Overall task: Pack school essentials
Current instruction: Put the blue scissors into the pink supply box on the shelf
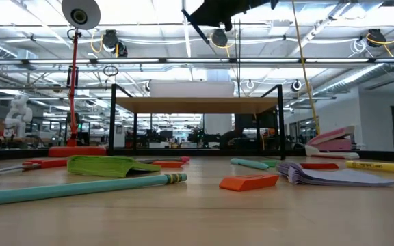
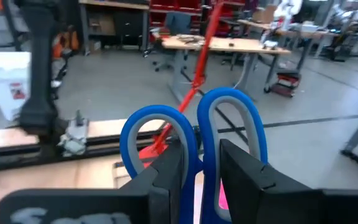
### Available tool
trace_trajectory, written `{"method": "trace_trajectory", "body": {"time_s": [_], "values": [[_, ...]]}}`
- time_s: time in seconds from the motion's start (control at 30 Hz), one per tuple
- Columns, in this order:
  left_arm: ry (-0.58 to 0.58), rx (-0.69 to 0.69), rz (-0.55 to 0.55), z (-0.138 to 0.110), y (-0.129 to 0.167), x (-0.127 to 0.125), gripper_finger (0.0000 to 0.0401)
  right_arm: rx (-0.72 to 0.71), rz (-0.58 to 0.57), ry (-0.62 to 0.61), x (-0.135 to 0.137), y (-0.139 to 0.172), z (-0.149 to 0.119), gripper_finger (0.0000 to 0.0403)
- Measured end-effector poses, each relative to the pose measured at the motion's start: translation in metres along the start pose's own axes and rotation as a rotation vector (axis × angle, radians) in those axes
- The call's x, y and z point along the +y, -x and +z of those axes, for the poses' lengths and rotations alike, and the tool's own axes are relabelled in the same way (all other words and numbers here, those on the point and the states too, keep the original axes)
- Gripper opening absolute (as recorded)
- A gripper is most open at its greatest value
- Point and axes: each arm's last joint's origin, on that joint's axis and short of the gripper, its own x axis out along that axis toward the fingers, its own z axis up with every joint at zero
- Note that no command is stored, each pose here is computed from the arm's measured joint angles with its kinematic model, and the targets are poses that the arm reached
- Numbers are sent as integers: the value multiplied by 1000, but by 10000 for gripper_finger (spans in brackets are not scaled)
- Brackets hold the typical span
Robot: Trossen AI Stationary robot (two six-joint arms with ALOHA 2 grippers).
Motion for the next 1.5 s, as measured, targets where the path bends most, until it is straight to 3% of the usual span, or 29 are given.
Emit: {"method": "trace_trajectory", "body": {"time_s": [0.27,0.53,0.97,1.5], "values": [[-4,-1,1,0,0,0,33,89,-5,-23,-25,-30,-12,80],[-3,2,1,0,0,0,33,203,-5,-26,-31,-54,-42,80],[-5,1,1,0,0,0,33,332,10,1,-31,-55,-58,85],[-4,-1,1,0,0,0,33,337,20,37,-28,-55,-58,106]]}}
